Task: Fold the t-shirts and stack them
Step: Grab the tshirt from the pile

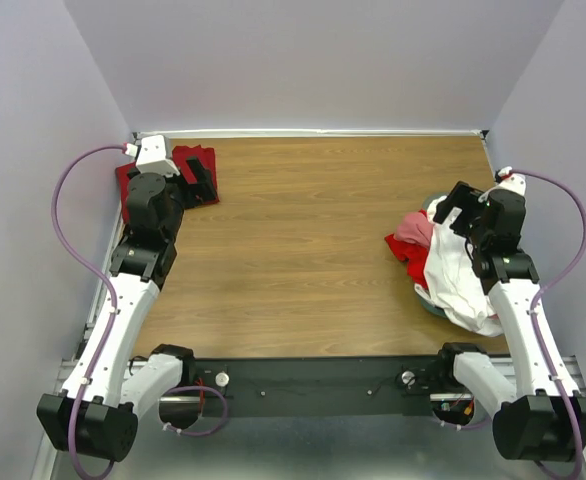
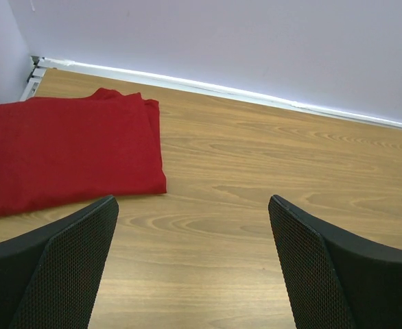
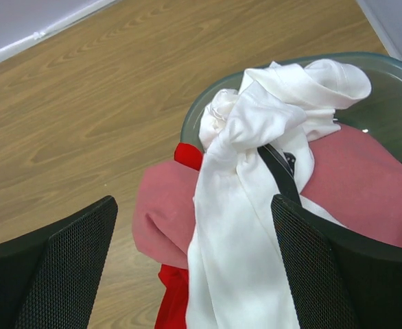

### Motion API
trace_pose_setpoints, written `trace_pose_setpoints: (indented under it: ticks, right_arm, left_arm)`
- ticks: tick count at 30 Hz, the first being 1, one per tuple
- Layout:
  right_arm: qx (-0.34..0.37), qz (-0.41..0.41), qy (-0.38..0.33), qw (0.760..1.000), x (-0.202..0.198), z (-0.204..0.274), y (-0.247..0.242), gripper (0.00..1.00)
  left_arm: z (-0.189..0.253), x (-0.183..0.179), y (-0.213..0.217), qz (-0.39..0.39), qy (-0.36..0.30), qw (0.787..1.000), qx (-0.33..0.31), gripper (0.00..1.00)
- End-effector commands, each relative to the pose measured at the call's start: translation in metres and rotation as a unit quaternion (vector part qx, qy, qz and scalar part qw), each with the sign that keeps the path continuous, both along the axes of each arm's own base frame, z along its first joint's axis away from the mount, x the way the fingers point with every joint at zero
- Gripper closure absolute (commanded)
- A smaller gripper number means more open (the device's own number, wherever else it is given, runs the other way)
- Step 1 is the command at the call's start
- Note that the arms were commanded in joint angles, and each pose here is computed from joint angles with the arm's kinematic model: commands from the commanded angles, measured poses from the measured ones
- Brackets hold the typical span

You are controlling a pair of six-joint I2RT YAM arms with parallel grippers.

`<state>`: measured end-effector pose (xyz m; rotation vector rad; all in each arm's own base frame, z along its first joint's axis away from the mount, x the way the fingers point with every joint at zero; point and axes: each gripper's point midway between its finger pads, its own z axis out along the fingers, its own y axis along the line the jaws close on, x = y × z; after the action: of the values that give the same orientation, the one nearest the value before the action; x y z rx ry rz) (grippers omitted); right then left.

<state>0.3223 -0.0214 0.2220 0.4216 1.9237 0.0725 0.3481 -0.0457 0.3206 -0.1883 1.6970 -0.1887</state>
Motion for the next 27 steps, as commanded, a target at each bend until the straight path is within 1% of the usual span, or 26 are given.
trace_pose_setpoints:
  ticks: [1,12,21,22,23,25,26,27]
  right_arm:
    - [0.002,-0.022,0.028,0.999,-0.004,-0.007,-0.006,0.0]
    - [0.028,-0.059,0.094,0.993,-0.01,-0.042,-0.01,0.0]
    - [0.04,-0.076,0.174,0.981,-0.016,-0.088,-0.011,0.01]
    - [0.04,-0.078,0.184,0.979,-0.016,-0.094,-0.011,0.05]
    - [0.039,-0.078,0.187,0.978,-0.016,-0.095,-0.011,0.14]
    - [0.041,-0.076,0.192,0.978,-0.016,-0.095,-0.01,0.37]
    - [0.042,-0.076,0.181,0.98,-0.012,-0.084,-0.01,0.75]
    - [0.041,-0.08,0.17,0.981,-0.01,-0.075,-0.012,0.91]
  left_arm:
    - [0.002,0.002,0.006,0.016,-0.003,1.0,0.008,0.02]
    - [-0.011,0.002,0.0,-0.003,0.004,1.0,0.007,0.02]
    - [-0.02,0.006,-0.003,-0.009,0.017,1.0,0.012,0.02]
    - [-0.019,0.006,-0.003,-0.009,0.015,1.0,0.011,0.02]
    - [-0.019,0.006,-0.003,-0.009,0.015,1.0,0.011,0.02]
    - [-0.02,0.007,-0.003,-0.007,0.017,1.0,0.008,0.02]
    - [-0.019,0.007,-0.002,-0.006,0.017,1.0,0.009,0.02]
    - [-0.02,0.007,-0.003,-0.006,0.018,1.0,0.009,0.02]
